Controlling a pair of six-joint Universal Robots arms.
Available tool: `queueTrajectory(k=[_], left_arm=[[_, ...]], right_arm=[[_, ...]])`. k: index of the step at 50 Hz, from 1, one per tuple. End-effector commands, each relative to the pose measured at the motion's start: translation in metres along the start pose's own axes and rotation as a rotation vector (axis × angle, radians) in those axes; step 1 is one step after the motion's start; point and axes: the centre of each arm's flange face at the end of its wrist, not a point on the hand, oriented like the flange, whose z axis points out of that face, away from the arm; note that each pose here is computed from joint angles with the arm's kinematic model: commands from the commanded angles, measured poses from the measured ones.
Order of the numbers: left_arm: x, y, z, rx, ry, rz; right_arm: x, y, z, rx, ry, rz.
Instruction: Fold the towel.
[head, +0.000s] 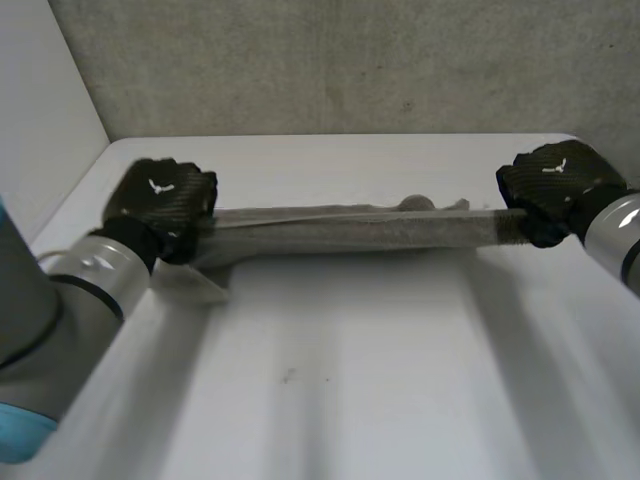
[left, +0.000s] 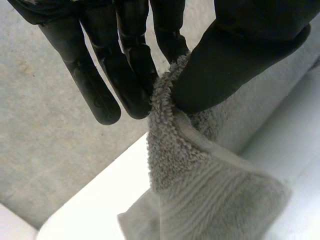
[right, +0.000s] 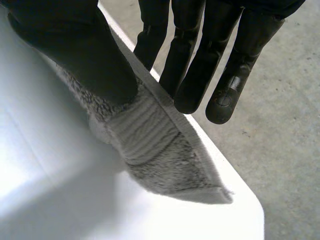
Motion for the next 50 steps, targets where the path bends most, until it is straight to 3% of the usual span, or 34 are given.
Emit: queueTrajectory(k=[1,7,10,14,18,21,23,24,25,26,27,28,29,30,31,32,33,36,39,45,47,48,50], left_arm=[[-0.015,0.023,0.005,-0.252,0.032,0.043],[-0.005,0.075,0.023,-0.504,0.122,0.042],[-0.002,0.086,0.030,-0.535,0.137,0.042],[-0.003,0.114,0.056,-0.589,0.132,0.029],[-0.009,0.114,0.080,-0.519,0.091,0.033],[-0.020,0.098,0.106,-0.357,0.017,0.045],[-0.034,0.071,0.129,-0.149,-0.071,0.061],[-0.034,0.071,0.130,-0.148,-0.071,0.062],[-0.040,0.052,0.139,-0.021,-0.107,0.072],[-0.040,0.052,0.139,-0.020,-0.107,0.072],[-0.049,0.028,0.146,0.124,-0.144,0.086],[-0.057,0.002,0.151,0.277,-0.181,0.100],[-0.058,0.002,0.151,0.278,-0.181,0.100],[-0.065,-0.022,0.152,0.425,-0.213,0.115],[-0.068,-0.048,0.150,0.568,-0.252,0.135],[-0.068,-0.048,0.150,0.569,-0.252,0.135],[-0.075,-0.069,0.145,0.690,-0.305,0.145],[-0.083,-0.096,0.134,0.856,-0.376,0.150],[-0.078,-0.090,0.128,0.846,-0.362,0.117],[-0.067,-0.050,0.125,0.652,-0.275,0.044],[-0.056,-0.009,0.118,0.428,-0.194,-0.001],[-0.056,-0.009,0.118,0.427,-0.194,-0.001],[-0.042,0.035,0.105,0.179,-0.109,-0.036]], right_arm=[[-0.005,0.003,-0.004,-0.118,-0.103,-0.064],[-0.042,0.033,0.020,-0.239,-0.254,-0.154],[-0.057,0.050,0.035,-0.296,-0.294,-0.187],[-0.063,0.061,0.060,-0.321,-0.270,-0.203],[-0.060,0.050,0.081,-0.244,-0.206,-0.206],[-0.047,0.031,0.102,-0.122,-0.101,-0.177],[-0.038,0.019,0.110,-0.057,-0.044,-0.160],[-0.028,0.006,0.116,0.013,0.013,-0.142],[-0.028,0.006,0.116,0.014,0.014,-0.141],[-0.016,-0.010,0.121,0.090,0.084,-0.127],[-0.002,-0.028,0.125,0.175,0.173,-0.110],[-0.002,-0.028,0.125,0.176,0.174,-0.110],[0.015,-0.049,0.125,0.277,0.274,-0.087],[0.032,-0.072,0.118,0.394,0.378,-0.058],[0.032,-0.073,0.118,0.396,0.380,-0.058],[0.048,-0.094,0.108,0.518,0.472,-0.029],[0.059,-0.113,0.096,0.636,0.544,-0.016],[0.067,-0.125,0.084,0.722,0.600,-0.010],[0.069,-0.132,0.067,0.777,0.624,-0.020],[0.037,-0.095,0.070,0.628,0.414,-0.054],[0.023,-0.080,0.071,0.562,0.325,-0.060],[0.010,-0.065,0.071,0.494,0.245,-0.057],[-0.002,-0.051,0.069,0.417,0.174,-0.049]])
